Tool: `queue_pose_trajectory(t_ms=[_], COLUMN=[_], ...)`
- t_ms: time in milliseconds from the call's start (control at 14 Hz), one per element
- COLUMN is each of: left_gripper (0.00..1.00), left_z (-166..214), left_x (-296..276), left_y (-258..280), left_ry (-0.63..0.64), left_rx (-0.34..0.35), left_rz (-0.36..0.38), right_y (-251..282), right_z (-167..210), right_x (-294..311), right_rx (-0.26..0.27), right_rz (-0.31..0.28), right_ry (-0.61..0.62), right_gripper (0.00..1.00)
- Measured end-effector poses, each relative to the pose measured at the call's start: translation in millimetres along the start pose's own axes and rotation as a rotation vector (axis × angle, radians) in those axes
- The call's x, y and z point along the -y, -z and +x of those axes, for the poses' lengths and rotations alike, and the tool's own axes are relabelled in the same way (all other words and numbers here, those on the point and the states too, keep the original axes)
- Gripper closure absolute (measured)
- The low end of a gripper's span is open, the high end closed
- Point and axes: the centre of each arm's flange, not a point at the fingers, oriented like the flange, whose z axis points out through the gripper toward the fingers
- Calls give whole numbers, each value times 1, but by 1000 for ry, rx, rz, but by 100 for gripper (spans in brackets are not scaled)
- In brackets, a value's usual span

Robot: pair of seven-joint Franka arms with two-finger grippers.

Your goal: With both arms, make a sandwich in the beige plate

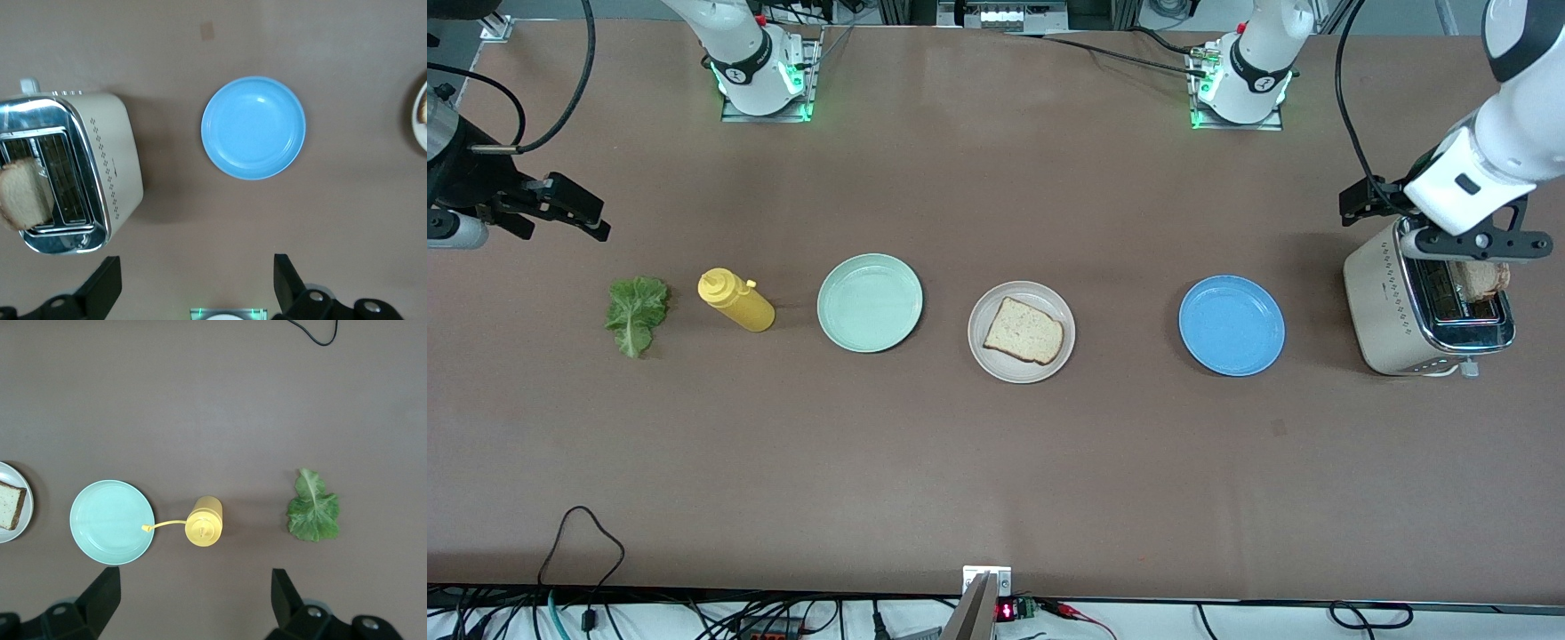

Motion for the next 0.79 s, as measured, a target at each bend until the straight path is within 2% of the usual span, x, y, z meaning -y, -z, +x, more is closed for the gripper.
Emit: queue_pose_trajectory(t_ms=[143, 358, 573, 788], left_gripper=[0, 0, 0, 0], left_z=[10, 17, 17, 20], left_x=[29, 81, 102, 80], left_y=[-15, -30, -34, -27], left_ry=[42, 52, 39, 9], left_rx=[29, 62, 73, 52], left_rz=[19, 108, 103, 53], right_y=[4, 11, 13, 15], right_z=[-1, -8, -12, -14], right_x=[-3, -5, -5, -9], right_rx=[-7, -20, -21, -23], right_rz=[-14, -32, -33, -33], right_ry=[-2, 11, 11, 7], right_gripper=[0, 0, 0, 0])
